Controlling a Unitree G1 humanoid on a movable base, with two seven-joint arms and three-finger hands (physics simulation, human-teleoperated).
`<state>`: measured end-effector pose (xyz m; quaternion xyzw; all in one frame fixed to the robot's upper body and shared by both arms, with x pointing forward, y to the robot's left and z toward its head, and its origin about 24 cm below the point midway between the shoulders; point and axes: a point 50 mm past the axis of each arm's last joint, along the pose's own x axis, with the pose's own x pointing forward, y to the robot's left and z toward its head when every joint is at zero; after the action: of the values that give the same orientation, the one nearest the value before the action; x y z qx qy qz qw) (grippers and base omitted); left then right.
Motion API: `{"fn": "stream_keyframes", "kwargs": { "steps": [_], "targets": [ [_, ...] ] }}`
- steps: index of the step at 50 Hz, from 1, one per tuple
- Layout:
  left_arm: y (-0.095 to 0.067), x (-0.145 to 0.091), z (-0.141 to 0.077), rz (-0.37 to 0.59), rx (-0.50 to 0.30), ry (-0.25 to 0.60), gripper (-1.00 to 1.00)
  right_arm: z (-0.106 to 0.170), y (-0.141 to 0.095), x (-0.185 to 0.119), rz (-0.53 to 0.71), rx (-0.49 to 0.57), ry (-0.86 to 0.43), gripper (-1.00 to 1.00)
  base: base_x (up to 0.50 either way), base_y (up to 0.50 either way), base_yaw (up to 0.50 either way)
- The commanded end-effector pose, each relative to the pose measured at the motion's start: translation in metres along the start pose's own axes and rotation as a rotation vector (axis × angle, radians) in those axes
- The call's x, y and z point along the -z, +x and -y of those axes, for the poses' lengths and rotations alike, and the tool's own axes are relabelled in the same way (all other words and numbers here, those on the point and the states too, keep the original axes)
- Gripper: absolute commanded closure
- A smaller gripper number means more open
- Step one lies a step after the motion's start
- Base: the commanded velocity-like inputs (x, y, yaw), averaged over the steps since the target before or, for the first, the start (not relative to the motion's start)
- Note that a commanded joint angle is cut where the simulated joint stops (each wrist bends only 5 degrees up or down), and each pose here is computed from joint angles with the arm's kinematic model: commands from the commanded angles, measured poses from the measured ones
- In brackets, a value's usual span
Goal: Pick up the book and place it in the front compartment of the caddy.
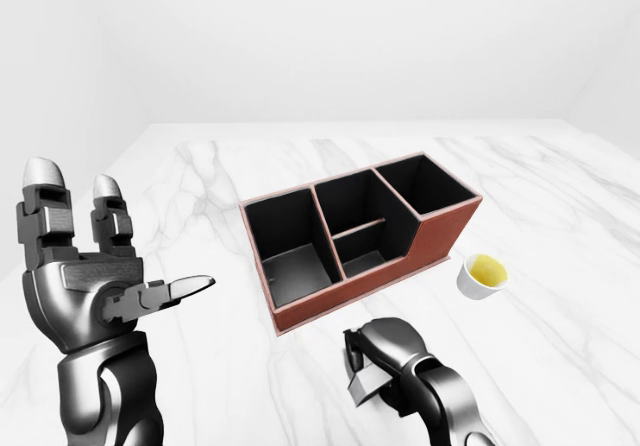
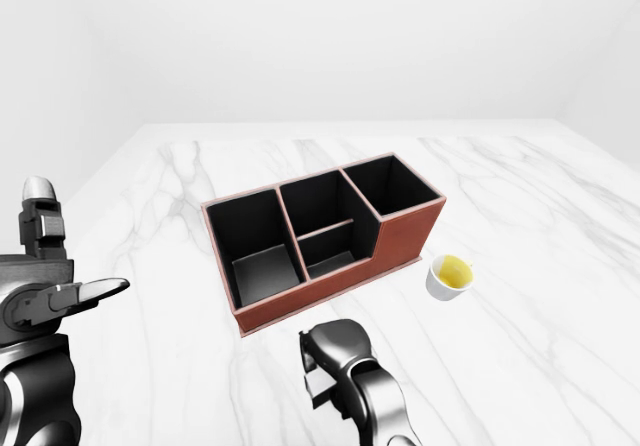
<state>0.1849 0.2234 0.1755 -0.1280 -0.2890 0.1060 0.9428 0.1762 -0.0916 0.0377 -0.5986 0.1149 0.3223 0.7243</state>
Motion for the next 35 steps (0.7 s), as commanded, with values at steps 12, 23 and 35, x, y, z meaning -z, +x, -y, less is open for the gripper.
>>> {"fn": "stream_keyframes", "kwargs": {
  "steps": [12, 23, 35],
  "targets": [
    [0.000, 0.005, 0.000, -0.020, -0.010, 0.001, -1.00, 0.050, -0.020, -0.016, -0.078, 0.267, -0.153, 1.00, 0.00, 0.00, 0.00],
    [0.001, 0.006, -0.001, -0.020, -0.015, -0.001, -1.00, 0.089, -0.043, -0.026, -0.158, 0.499, -0.191, 1.00, 0.00, 0.00, 0.00],
    [0.001, 0.007, -0.001, -0.026, -0.014, 0.002, -1.00, 0.105, -0.058, -0.041, -0.171, 0.619, -0.219, 1.00, 0.00, 0.00, 0.00]
  ]
}}
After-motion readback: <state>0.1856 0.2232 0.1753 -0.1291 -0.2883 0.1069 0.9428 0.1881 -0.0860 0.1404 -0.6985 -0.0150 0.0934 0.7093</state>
